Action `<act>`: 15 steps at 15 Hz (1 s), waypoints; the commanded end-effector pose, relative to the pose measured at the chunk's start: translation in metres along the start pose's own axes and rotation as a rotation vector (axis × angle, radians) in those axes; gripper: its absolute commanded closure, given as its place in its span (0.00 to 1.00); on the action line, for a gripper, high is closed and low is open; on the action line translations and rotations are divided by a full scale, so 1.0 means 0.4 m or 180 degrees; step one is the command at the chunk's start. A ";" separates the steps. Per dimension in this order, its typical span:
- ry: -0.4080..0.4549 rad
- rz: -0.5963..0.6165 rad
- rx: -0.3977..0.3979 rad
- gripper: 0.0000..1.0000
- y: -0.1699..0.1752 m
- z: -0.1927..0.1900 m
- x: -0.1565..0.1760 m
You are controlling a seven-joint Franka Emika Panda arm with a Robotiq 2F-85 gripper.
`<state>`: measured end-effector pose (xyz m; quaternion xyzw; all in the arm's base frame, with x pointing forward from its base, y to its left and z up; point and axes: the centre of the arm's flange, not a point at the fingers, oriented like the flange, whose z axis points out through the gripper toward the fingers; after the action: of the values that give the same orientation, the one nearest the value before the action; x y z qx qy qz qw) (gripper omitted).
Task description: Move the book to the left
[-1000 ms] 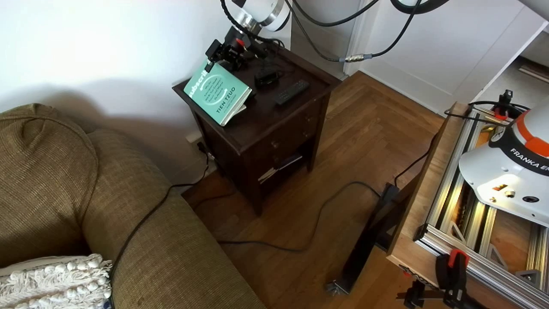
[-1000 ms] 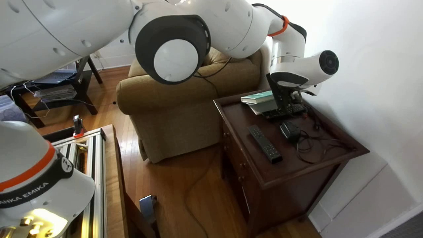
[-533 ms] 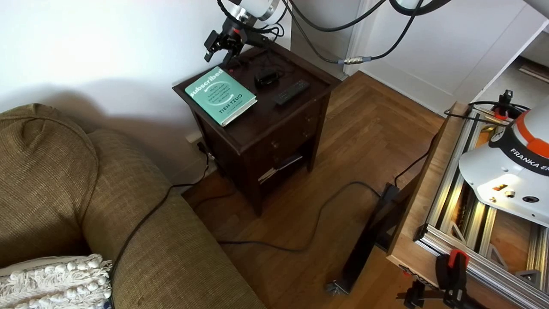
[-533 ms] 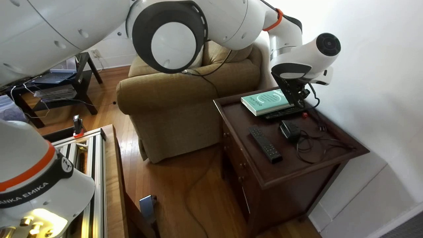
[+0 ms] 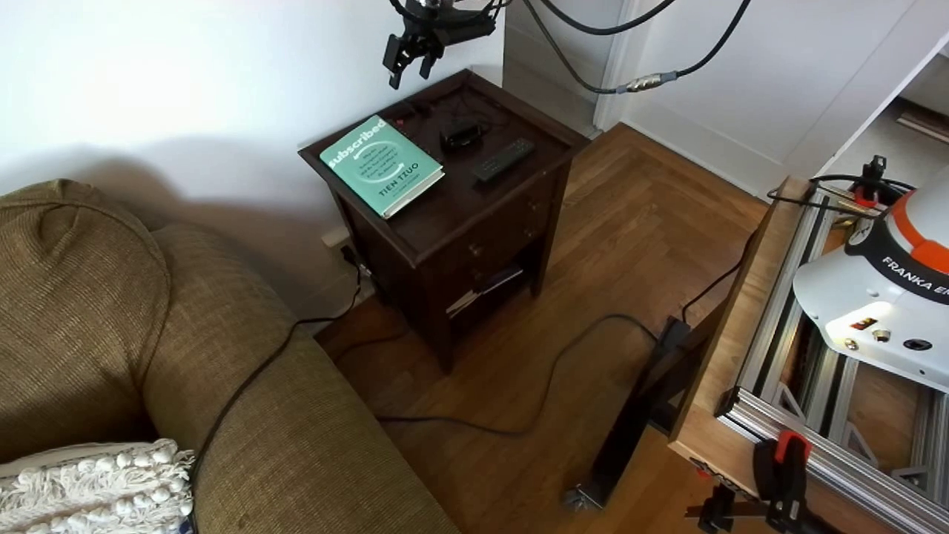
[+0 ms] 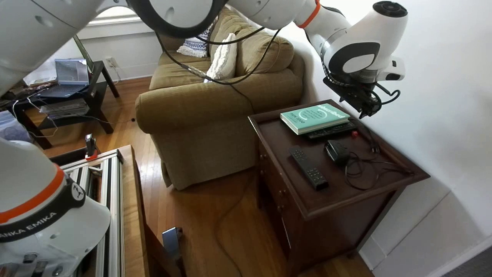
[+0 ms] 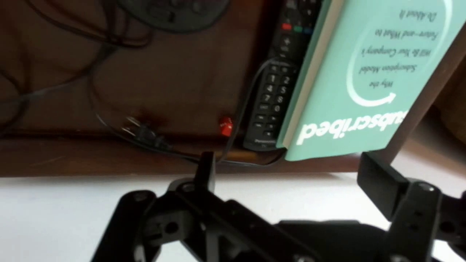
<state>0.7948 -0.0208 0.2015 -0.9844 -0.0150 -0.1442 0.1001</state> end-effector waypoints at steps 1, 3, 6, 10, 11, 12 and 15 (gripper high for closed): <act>-0.0603 -0.0025 -0.0185 0.00 0.027 -0.123 -0.124; -0.0960 -0.0041 -0.0127 0.00 0.041 -0.169 -0.155; -0.1319 0.0075 0.0044 0.00 -0.041 -0.226 -0.217; -0.1186 0.0119 0.0095 0.00 -0.033 -0.295 -0.238; -0.1076 0.0125 0.0068 0.00 -0.032 -0.306 -0.246; -0.0916 0.0191 0.0049 0.00 -0.007 -0.322 -0.248; -0.0731 0.0431 0.0366 0.00 0.102 -0.393 -0.271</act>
<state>0.6867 -0.0544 0.2999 -0.9943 0.0099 -0.0137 0.1049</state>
